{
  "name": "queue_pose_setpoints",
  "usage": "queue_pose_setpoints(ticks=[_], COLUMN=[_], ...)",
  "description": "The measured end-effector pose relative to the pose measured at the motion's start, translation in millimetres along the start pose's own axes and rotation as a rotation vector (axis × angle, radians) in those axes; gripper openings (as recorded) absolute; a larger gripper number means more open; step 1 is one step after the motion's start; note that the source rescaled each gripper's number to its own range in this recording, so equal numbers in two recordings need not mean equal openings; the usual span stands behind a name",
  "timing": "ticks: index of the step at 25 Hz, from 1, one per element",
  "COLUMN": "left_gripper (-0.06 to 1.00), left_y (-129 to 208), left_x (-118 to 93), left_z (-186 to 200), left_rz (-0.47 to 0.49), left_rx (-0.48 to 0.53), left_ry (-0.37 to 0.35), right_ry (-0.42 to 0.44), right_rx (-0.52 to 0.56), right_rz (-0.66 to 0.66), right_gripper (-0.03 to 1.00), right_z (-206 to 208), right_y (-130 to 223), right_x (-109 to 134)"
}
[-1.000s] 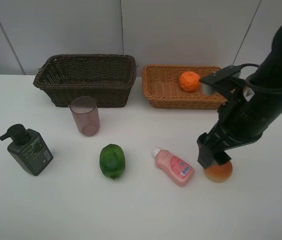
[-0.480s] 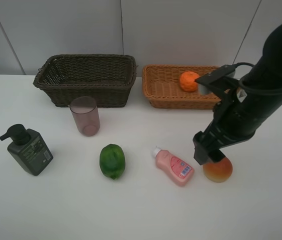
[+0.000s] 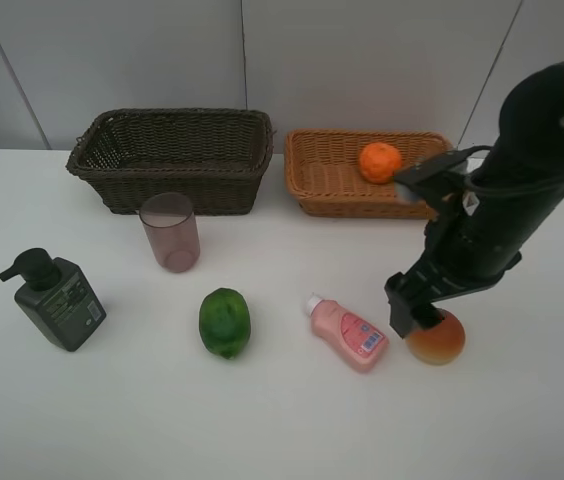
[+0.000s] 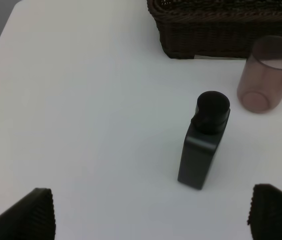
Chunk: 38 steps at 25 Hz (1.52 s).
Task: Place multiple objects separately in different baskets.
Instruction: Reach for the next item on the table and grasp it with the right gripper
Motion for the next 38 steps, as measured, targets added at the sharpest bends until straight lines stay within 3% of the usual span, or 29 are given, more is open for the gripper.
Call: queue_pose_setpoints(ticks=[11, 38], left_gripper=[1.0, 1.0], left_y=[0, 0], left_x=[0, 0], left_z=[0, 0], left_rz=[0.0, 0.0], left_rx=[0.0, 0.0], left_ry=[0.0, 0.0], right_ry=[0.095, 0.04], right_rx=[0.105, 0.134], right_rz=[0.039, -0.024], right_gripper=[1.0, 1.0], right_z=[-29, -50], right_y=[-1, -2], right_x=[-14, -15])
Point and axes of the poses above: a point on each arm's last joint axis where the gripper is mounted, z pointing back along that axis away from the gripper, x along the wrist's bending axis when the last joint is at zero, y = z × x, the point moved 2 cm from there along -z, pointing out along that axis toward the gripper, and after that the axes turned 10 degrees about z, right-handed, at the moved point
